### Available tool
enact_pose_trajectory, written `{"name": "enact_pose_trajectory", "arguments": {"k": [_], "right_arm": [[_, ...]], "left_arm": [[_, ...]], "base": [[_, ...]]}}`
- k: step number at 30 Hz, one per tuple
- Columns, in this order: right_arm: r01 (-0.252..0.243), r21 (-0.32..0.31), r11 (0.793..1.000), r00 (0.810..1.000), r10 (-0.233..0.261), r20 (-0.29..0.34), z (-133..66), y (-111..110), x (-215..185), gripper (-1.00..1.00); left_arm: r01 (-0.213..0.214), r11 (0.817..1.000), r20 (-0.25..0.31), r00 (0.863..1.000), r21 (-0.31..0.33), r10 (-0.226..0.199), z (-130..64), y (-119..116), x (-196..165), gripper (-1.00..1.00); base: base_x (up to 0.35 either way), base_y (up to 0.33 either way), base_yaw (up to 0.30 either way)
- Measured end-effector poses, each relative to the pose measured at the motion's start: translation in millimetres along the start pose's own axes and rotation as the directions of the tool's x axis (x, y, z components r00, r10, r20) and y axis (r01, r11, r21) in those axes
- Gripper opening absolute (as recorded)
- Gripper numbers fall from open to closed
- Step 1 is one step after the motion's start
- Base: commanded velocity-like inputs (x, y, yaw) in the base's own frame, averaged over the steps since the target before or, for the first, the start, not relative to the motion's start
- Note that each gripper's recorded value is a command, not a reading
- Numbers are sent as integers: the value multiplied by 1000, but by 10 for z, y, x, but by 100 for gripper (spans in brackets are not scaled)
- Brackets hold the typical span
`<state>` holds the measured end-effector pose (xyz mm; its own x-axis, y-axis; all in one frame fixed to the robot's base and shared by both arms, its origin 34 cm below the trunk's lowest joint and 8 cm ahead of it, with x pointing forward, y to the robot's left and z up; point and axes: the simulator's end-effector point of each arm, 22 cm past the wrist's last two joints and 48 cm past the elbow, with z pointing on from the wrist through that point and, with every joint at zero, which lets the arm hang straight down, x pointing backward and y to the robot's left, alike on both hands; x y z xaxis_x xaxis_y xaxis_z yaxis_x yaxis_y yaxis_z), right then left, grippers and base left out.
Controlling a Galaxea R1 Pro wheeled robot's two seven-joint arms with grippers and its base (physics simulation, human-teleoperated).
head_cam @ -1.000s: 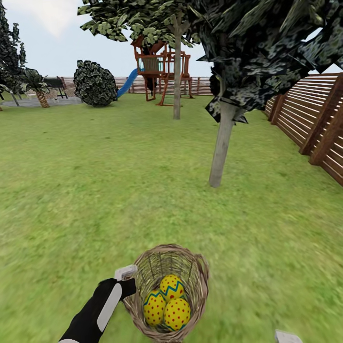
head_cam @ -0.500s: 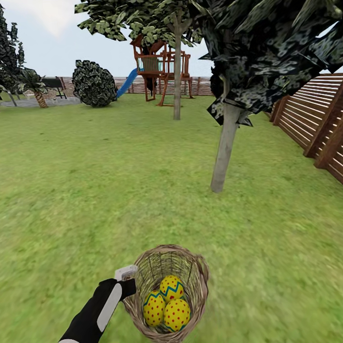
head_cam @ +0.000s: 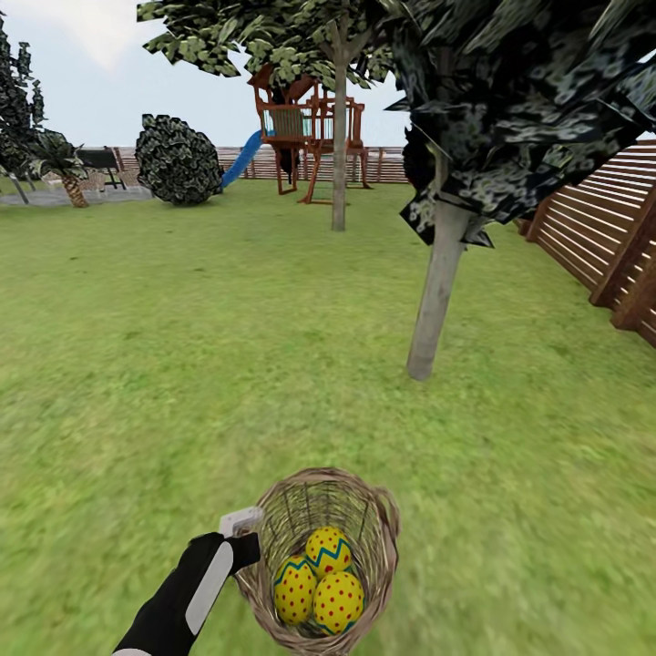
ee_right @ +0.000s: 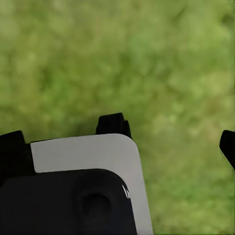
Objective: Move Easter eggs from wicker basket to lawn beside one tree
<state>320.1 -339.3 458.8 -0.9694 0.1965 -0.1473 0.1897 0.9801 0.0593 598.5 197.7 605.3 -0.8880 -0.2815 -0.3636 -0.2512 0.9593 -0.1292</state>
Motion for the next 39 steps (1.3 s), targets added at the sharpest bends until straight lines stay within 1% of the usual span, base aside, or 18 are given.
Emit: {"name": "enact_pose_trajectory", "arguments": {"k": [7, 17, 20, 25, 28, 33, 36, 38, 39], "right_arm": [[0, 0, 1000, 1000, 0, 0, 0, 0, 0, 100], [0, 0, 1000, 1000, 0, 0, 0, 0, 0, 100], [1, -4, 1000, 1000, -1, 0, 5, 32, 4, 100], [1, 1, 1000, 1000, -1, 12, 2, 2, -49, 100], [2, 1, 1000, 999, -2, 46, 0, 6, -125, 100], [15, -5, 1000, 999, -15, 47, 2, 27, -124, 100], [16, -4, 1000, 999, -16, 46, 2, 27, -124, 100], [18, -4, 1000, 999, -18, 46, 2, 27, -123, 100], [18, -4, 1000, 999, -18, 46, 2, 27, -123, 100]], "left_arm": [[0, 1000, 0, 1000, 0, 0, 0, 0, 0, -100], [-3, 1000, 1, 1000, -1, 3, -3, -2, -5, -100], [0, 1000, 2, 1000, 1, 0, -3, -3, -8, -100], [0, 1000, 1, 1000, 1, 0, -2, -2, -5, -100], [-1, 1000, 0, 1000, 0, 1, 0, 0, 0, -100], [-6, 1000, 2, 1000, -4, 6, -2, 9, -7, -100], [7, 1000, 4, 1000, 6, -7, -6, -17, -16, -100], [-4, 1000, 2, 1000, -2, 4, -4, 5, -9, -100], [-3, 1000, 2, 1000, -1, 3, -4, 2, -11, -100]], "base": [[337, 1, 0], [337, 63, 0], [338, 1, 0], [338, 0, 0], [338, 0, 0], [338, 0, -75], [338, 0, -40], [338, 0, -3], [338, 0, -1]]}}
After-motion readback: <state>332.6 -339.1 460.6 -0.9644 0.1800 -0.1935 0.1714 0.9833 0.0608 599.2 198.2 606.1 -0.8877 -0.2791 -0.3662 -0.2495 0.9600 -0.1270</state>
